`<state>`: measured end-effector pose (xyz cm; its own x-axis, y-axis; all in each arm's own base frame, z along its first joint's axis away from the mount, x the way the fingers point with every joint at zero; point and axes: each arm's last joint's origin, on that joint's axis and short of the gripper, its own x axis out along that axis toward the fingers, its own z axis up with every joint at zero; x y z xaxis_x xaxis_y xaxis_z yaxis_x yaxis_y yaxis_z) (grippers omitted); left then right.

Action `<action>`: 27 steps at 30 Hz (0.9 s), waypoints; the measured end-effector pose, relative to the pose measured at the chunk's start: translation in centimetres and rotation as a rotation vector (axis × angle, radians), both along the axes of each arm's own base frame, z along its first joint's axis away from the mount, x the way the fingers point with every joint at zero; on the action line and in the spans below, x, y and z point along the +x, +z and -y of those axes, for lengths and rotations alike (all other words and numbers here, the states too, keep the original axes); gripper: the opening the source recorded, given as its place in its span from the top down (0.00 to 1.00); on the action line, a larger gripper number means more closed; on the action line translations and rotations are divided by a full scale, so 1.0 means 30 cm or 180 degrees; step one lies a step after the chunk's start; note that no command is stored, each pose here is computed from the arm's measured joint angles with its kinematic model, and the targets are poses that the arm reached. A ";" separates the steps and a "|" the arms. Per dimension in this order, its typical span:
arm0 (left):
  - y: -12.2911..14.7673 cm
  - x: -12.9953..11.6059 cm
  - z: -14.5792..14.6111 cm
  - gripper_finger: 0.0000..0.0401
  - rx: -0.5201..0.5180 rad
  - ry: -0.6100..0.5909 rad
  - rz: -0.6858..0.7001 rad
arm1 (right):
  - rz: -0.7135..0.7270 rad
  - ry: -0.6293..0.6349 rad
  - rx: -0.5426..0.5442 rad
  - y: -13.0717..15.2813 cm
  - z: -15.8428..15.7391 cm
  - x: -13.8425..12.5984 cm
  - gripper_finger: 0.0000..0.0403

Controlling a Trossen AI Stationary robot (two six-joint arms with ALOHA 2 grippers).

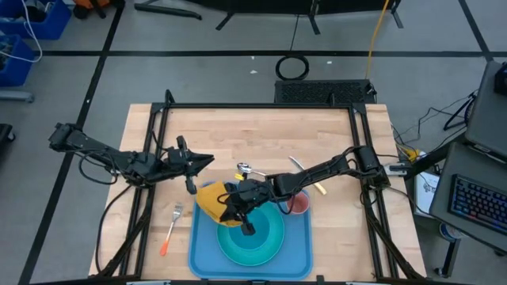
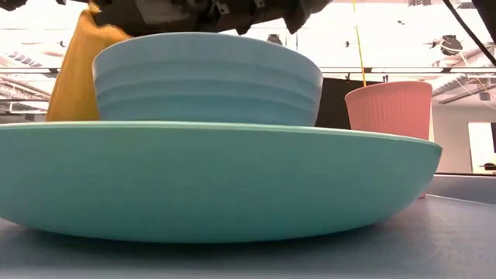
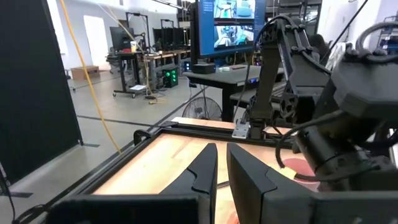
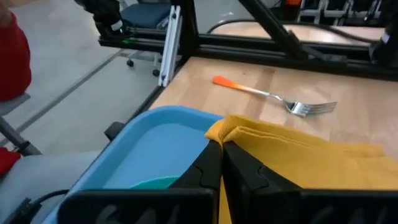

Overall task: Set up tray
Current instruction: Put the yellow table napkin on the blue tray to the left of the green plate

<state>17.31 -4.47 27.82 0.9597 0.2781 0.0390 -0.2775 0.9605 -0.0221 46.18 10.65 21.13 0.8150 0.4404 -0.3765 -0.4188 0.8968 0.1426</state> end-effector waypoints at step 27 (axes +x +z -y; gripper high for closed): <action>-0.016 0.001 0.000 0.90 -0.0141 -0.0001 -0.0097 | 0.0283 0.0092 0.0131 -0.026 -0.067 0.023 1.00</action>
<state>17.32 -4.47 27.35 0.9604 0.2786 -0.0026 -0.2783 0.9589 -0.0561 46.88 12.67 20.36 0.8312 0.4777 -0.2843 -0.4569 0.8784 0.1402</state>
